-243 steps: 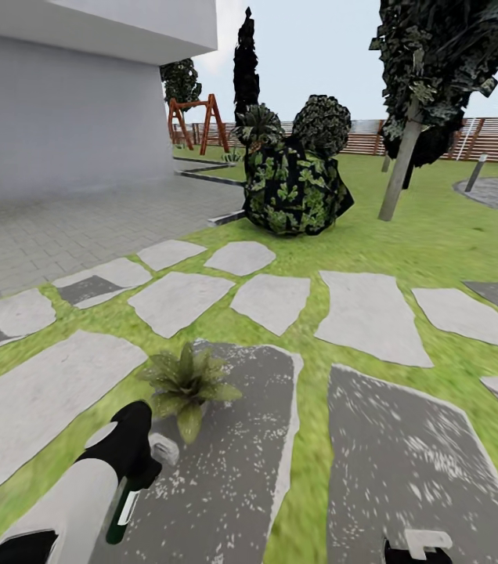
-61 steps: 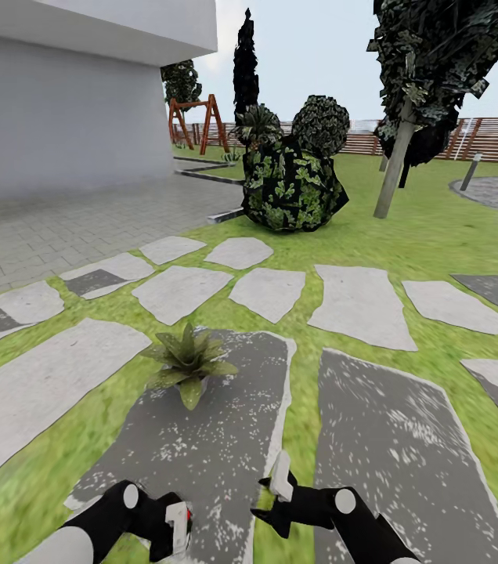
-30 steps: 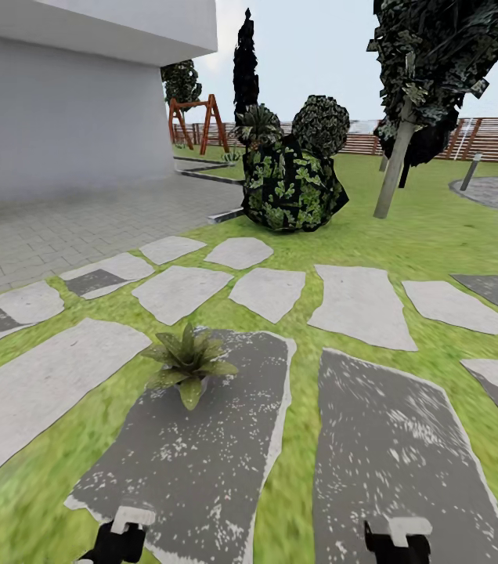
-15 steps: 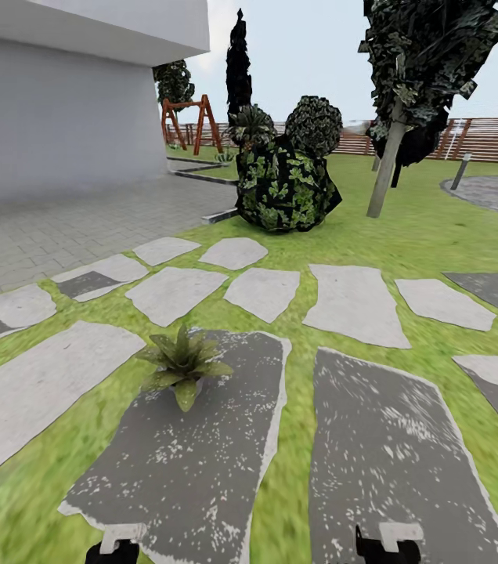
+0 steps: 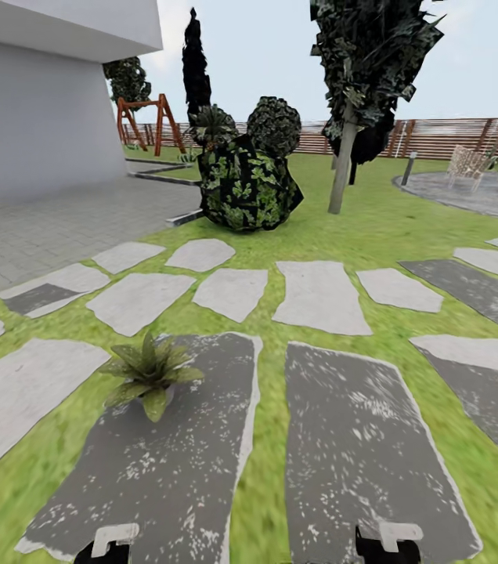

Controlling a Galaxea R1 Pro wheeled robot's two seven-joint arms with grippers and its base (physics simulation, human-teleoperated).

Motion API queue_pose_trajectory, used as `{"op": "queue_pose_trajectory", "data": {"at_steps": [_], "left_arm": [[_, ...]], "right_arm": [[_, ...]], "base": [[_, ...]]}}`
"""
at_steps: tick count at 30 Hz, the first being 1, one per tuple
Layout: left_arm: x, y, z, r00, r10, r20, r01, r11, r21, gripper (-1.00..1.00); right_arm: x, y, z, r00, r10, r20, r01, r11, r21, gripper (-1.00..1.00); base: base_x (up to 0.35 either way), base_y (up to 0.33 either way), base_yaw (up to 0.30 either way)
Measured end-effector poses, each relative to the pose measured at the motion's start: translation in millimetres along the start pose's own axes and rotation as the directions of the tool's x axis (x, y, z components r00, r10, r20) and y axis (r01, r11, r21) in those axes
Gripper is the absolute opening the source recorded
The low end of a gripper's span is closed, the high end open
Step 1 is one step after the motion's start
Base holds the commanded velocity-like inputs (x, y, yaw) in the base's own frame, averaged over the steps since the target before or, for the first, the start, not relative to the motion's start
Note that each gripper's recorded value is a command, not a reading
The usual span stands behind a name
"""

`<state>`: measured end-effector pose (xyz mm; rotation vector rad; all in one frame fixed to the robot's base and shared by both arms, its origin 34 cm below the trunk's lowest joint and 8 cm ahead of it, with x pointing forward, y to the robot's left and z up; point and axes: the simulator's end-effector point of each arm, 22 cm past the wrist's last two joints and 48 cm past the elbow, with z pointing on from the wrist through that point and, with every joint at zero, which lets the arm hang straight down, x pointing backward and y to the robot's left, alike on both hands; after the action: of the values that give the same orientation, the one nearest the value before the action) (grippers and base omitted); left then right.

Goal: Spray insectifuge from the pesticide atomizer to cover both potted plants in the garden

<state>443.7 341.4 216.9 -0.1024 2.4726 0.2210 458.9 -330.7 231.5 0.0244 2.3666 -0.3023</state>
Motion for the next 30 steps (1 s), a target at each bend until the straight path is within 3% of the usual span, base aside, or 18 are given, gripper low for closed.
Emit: {"op": "queue_pose_trajectory", "data": {"at_steps": [30], "left_arm": [[8.6,-6.5,-2.4,1.0,0.0,-0.018,0.001,1.0,0.012,-1.0]], "right_arm": [[-0.6,-0.6,-0.2,1.0,0.002,0.002,-0.002,1.0,0.002,1.0]], "base": [[0.23,-0.176,-0.299]]}}
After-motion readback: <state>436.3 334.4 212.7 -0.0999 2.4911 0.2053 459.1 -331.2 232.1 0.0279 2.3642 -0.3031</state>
